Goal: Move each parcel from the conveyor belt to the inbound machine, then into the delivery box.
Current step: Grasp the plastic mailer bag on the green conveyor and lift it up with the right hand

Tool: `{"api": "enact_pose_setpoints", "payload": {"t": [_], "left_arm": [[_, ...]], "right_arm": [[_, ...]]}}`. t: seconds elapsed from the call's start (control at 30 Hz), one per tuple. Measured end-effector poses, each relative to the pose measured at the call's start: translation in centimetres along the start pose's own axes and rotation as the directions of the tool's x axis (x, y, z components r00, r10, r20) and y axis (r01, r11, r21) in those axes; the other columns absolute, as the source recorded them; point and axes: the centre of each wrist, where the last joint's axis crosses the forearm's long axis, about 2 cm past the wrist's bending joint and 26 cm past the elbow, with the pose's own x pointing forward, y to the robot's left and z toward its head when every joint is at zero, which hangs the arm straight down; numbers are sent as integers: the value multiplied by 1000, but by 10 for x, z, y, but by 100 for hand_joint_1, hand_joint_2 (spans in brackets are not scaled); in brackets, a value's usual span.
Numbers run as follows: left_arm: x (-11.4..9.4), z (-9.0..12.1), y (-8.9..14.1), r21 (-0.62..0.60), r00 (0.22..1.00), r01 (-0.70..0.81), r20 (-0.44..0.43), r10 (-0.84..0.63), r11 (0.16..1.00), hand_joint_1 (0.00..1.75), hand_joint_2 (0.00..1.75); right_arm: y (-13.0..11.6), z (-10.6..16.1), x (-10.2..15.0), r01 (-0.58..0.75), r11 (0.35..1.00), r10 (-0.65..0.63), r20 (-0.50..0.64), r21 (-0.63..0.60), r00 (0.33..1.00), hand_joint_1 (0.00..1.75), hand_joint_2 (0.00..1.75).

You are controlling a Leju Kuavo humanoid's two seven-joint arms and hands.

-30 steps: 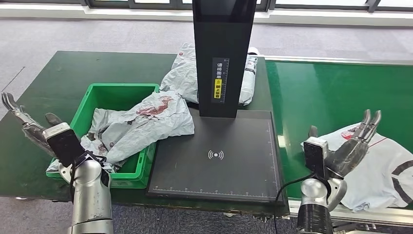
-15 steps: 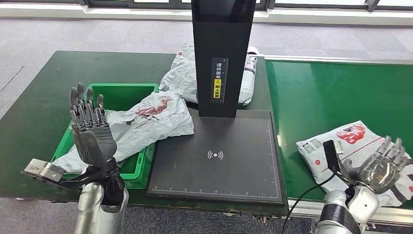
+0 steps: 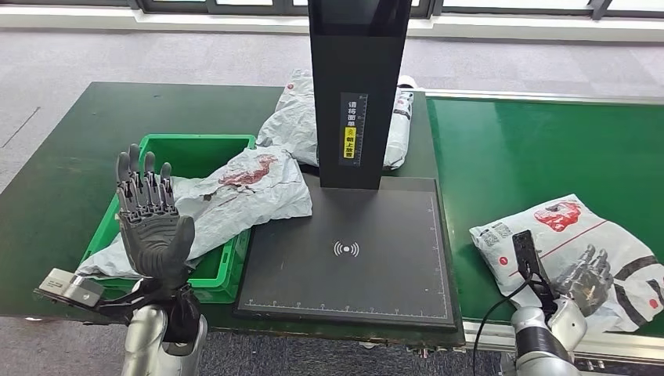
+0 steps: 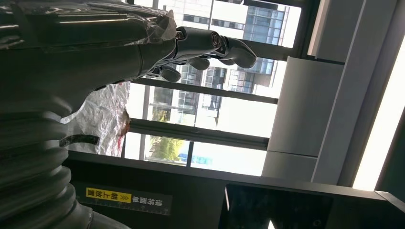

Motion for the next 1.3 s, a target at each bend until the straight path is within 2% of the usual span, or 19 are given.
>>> {"api": "enact_pose_setpoints", "payload": {"t": [0.13, 0.17, 0.27, 0.3, 0.57, 0.73, 0.93, 1.1, 1.3], "left_arm": [[1, 1, 0, -2, 1000, 4, -2, -4, 1000, 0, 175], [1, 1, 0, -2, 1000, 4, -2, -4, 1000, 0, 175], [1, 1, 0, -4, 1000, 5, -2, -5, 1000, 0, 175], [1, 1, 0, -6, 1000, 6, -3, -6, 1000, 0, 175], [0, 1, 0, -19, 1000, 10, -4, -10, 1000, 0, 175], [0, 1, 0, -22, 1000, 13, -4, -13, 1000, 0, 175], [0, 1, 0, -23, 1000, 17, -5, -18, 1000, 0, 175], [0, 1, 0, -18, 1000, 22, -5, -22, 1000, 0, 175], [0, 1, 0, -19, 1000, 24, -5, -24, 1000, 0, 175]], "right_arm": [[7, 3, -1, 11, 998, -11, -1, 64, 1000, 0, 175], [8, 3, -1, 12, 997, -11, -2, 72, 1000, 11, 175], [10, 4, -1, 26, 993, -27, 1, 117, 1000, 142, 175], [11, 4, -1, 37, 989, -38, 5, 142, 999, 175, 175], [18, 7, 3, 62, 944, -68, 7, 325, 998, 175, 175], [19, 6, 6, 57, 925, -70, 21, 376, 997, 175, 175], [21, 9, 11, 41, 926, -80, 88, 375, 993, 175, 175], [27, 18, 25, 31, 950, -111, 244, 310, 963, 175, 175], [32, 28, 39, 65, 964, -156, 351, 259, 923, 175, 175]]}}
